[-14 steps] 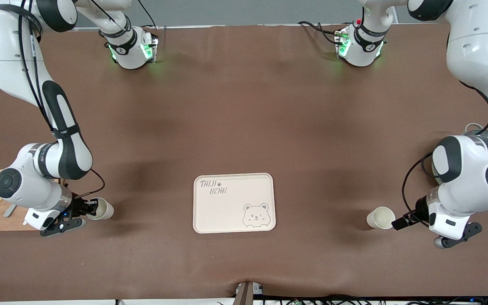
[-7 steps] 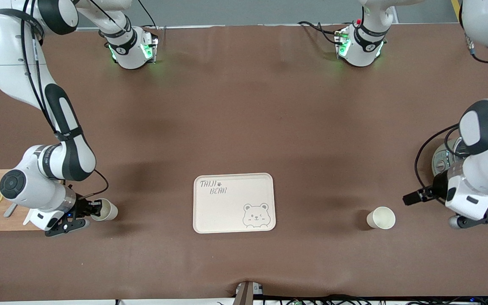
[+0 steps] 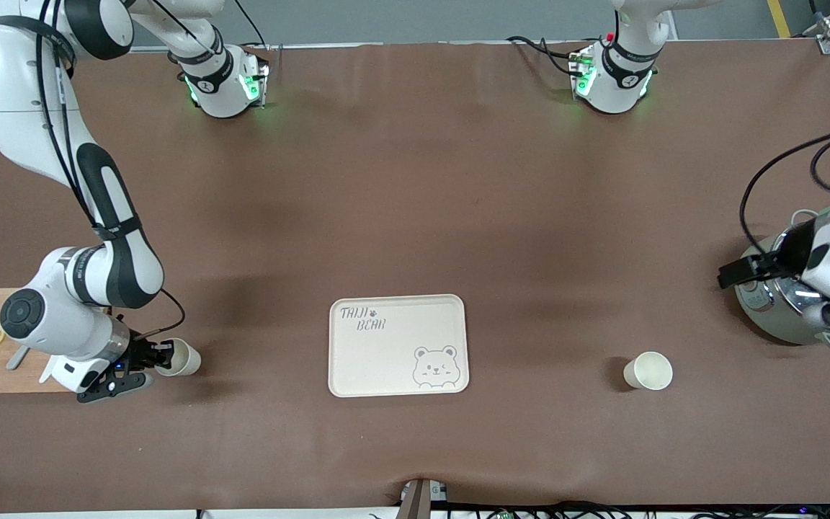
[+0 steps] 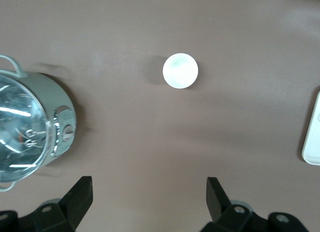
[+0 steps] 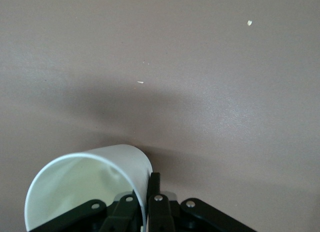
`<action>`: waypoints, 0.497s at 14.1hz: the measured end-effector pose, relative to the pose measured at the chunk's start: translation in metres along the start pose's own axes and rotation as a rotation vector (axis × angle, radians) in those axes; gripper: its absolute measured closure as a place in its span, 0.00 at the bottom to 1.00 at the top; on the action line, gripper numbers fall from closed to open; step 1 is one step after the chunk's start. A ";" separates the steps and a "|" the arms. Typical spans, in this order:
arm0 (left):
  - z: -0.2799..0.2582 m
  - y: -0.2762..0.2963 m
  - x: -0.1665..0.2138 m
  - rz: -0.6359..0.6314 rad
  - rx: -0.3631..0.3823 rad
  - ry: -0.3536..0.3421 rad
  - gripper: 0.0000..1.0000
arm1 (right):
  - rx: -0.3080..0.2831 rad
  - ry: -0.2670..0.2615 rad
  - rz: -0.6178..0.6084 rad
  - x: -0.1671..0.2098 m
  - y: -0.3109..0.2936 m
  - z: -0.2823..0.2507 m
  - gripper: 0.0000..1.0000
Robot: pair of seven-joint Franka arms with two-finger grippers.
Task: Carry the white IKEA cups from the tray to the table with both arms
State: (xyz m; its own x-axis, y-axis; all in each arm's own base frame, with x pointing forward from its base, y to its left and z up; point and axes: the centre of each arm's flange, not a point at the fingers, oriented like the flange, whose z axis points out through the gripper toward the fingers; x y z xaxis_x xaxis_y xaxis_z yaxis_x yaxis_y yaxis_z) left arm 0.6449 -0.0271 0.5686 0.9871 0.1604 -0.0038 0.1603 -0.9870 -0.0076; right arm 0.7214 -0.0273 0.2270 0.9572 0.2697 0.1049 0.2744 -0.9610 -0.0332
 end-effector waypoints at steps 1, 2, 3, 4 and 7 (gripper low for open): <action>-0.015 -0.002 -0.009 0.008 0.002 0.013 0.00 | 0.000 0.002 0.000 0.000 0.000 0.000 0.91; -0.028 -0.004 -0.018 0.017 0.004 0.022 0.00 | -0.001 0.004 0.000 0.001 0.000 -0.001 0.86; -0.040 -0.005 -0.027 0.028 0.007 0.028 0.00 | -0.002 0.006 0.000 0.001 0.000 -0.002 0.78; -0.051 -0.006 -0.035 0.035 0.009 0.034 0.00 | -0.003 0.009 0.000 0.002 0.001 -0.003 0.66; -0.077 -0.007 -0.056 0.073 0.015 0.050 0.00 | -0.005 0.018 0.001 0.005 0.002 -0.007 0.37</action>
State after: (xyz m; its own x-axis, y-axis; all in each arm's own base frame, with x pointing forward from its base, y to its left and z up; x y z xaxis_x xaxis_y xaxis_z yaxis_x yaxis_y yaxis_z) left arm 0.5885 -0.0294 0.6454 0.9952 0.0870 0.0452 0.0881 -0.9958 -0.0239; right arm 0.7258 -0.0281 0.2340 0.9557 0.2673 0.1228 0.2726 -0.9617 -0.0282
